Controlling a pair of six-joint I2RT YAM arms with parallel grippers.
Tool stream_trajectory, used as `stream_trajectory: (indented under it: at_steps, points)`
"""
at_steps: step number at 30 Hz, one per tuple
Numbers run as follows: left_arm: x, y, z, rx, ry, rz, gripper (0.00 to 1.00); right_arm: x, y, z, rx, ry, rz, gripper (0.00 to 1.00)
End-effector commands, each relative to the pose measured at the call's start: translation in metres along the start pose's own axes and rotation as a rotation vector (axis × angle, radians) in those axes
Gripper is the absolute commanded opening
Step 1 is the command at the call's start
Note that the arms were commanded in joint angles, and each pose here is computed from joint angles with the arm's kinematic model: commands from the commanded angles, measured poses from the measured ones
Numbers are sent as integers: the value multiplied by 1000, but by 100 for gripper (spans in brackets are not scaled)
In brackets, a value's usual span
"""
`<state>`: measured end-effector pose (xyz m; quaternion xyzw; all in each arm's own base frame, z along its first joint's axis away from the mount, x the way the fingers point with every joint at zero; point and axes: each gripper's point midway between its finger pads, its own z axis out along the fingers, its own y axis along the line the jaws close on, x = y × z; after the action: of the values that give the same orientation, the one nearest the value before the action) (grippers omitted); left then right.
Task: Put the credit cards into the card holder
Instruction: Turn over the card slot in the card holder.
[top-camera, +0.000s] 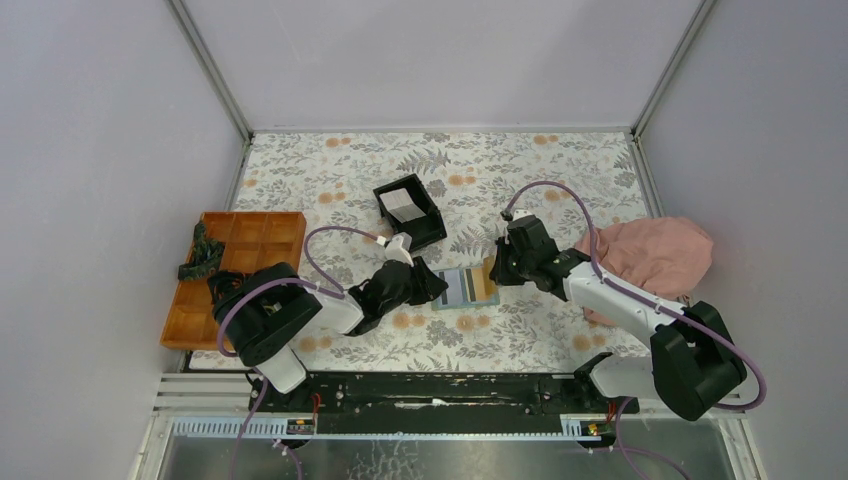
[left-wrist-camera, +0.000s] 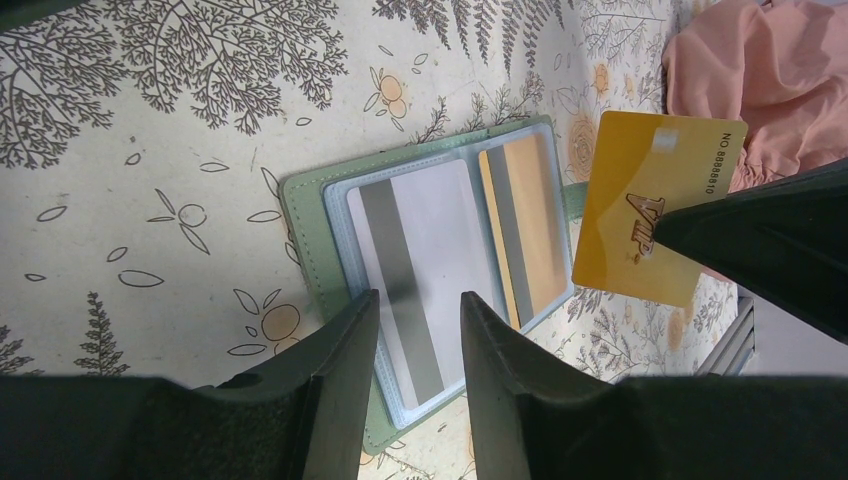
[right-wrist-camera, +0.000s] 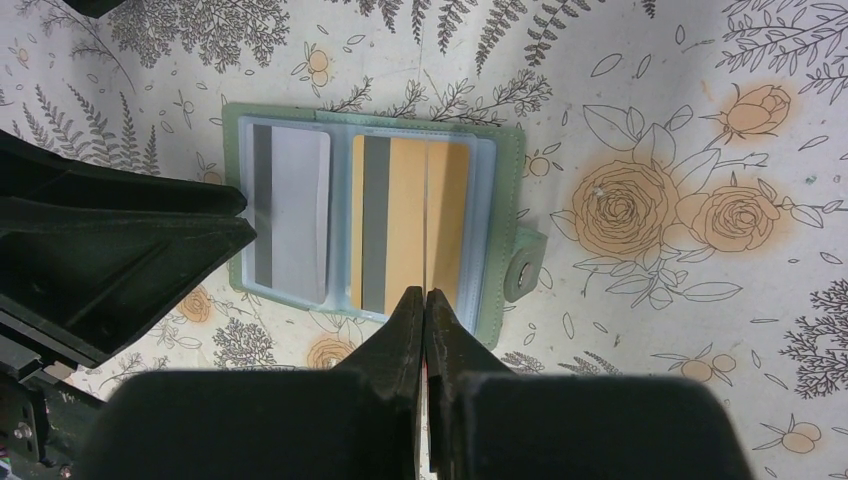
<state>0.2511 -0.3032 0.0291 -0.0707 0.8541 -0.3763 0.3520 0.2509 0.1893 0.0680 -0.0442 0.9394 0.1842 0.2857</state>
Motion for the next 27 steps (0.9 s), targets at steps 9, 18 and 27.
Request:
stream_trajectory:
  at_steps: [9,18,27]
  points:
    - [12,26,-5,-88,25,35,43,-8,-7,0,49,-51,-21,0]
    - [11,27,-5,-92,24,38,43,-3,-16,5,89,-30,-38,0]
    - [10,26,-5,-94,23,40,43,-1,-16,7,87,-19,-46,0]
